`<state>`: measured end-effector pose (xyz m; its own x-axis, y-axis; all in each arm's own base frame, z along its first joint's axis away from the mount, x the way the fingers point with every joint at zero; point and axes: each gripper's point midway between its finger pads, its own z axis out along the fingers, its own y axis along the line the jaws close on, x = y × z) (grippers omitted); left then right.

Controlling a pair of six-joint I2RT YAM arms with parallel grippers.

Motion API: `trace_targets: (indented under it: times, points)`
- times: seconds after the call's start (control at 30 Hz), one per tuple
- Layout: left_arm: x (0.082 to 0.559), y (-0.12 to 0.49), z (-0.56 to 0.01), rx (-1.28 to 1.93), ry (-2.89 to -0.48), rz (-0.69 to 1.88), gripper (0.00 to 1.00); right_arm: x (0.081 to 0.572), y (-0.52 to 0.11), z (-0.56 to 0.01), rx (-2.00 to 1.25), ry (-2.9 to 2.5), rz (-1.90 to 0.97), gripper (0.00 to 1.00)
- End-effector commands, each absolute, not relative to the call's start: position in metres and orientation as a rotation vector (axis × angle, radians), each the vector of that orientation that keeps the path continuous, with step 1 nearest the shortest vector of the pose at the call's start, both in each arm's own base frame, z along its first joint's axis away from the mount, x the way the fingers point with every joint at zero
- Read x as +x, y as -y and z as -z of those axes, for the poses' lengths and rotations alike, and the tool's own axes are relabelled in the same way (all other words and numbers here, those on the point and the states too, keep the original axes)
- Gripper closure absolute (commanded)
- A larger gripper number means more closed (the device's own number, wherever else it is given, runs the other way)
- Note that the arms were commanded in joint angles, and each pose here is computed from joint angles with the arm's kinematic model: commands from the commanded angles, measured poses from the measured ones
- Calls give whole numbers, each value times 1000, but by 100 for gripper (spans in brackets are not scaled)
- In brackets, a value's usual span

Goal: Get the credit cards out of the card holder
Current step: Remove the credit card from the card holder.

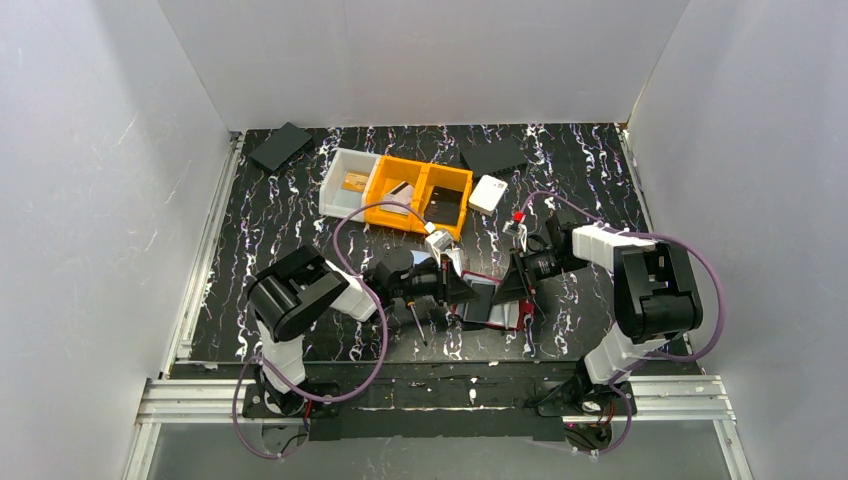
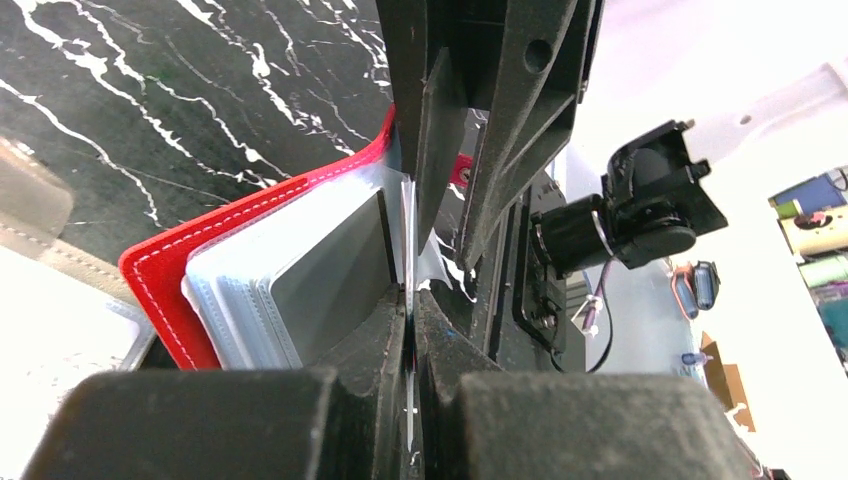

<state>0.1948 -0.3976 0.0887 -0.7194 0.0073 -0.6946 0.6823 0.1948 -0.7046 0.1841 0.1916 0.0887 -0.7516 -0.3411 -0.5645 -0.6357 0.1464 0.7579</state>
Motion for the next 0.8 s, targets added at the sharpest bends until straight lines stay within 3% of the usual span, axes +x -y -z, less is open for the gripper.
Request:
trace_targets:
  times: [0.0, 0.2, 0.47, 0.77]
  points:
    - [193, 410, -95, 605, -1889, 1593, 100, 206, -202, -99, -809, -2124, -1721, 66]
    - [196, 408, -84, 545, -1941, 1587, 100, 219, -190, -84, -691, -2217, -1664, 66]
    - [200, 412, -82, 441, -1957, 1633, 100, 221, -188, -74, -637, -2266, -1640, 54]
    - [214, 412, -98, 312, -1921, 1670, 100, 217, -189, -58, -631, -2364, -1606, 52]
